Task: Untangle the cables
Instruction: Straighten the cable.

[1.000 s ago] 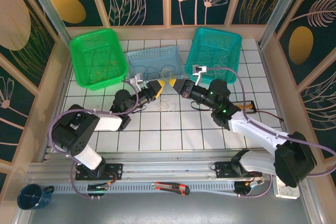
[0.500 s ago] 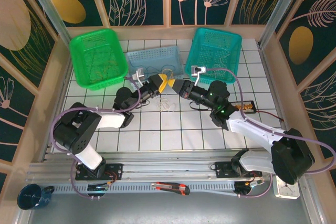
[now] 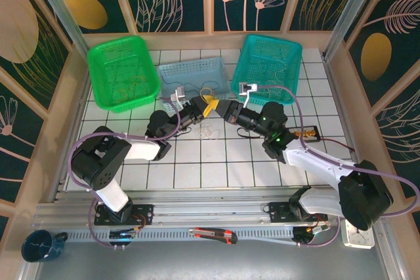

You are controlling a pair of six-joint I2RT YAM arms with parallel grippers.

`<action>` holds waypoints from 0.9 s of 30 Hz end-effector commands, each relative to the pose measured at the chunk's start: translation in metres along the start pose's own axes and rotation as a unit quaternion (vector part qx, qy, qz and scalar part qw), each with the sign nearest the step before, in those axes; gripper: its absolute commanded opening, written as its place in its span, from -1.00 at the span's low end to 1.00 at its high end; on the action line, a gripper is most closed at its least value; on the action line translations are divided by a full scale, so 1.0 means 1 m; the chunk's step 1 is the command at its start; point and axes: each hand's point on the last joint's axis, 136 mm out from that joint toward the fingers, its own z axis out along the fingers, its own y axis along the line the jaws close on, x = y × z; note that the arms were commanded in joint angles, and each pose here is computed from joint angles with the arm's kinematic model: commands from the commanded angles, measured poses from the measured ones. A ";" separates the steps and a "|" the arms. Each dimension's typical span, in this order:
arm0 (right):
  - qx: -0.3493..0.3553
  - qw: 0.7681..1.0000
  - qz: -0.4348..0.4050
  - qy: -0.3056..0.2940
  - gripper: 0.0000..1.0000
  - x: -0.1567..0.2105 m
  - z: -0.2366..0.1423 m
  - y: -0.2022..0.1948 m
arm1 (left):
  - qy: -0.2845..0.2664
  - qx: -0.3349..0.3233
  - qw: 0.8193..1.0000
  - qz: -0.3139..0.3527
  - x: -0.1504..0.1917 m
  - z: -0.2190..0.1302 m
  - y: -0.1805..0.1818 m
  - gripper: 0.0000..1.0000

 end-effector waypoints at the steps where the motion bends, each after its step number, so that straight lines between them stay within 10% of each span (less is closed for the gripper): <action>1: -0.017 1.000 -0.001 -0.002 -1.00 -0.001 -0.001 0.004 | -0.004 0.039 0.999 0.015 -0.003 0.005 -0.020 -0.22; 11: -0.004 0.999 -0.019 -0.031 -1.00 -0.029 -0.011 0.007 | -0.003 0.015 1.000 0.027 0.004 -0.005 -0.003 -1.00; 27: 0.063 0.993 -0.023 -0.096 -1.00 -0.080 -0.048 -0.028 | 0.004 -0.092 0.990 0.108 0.016 -0.041 0.039 -1.00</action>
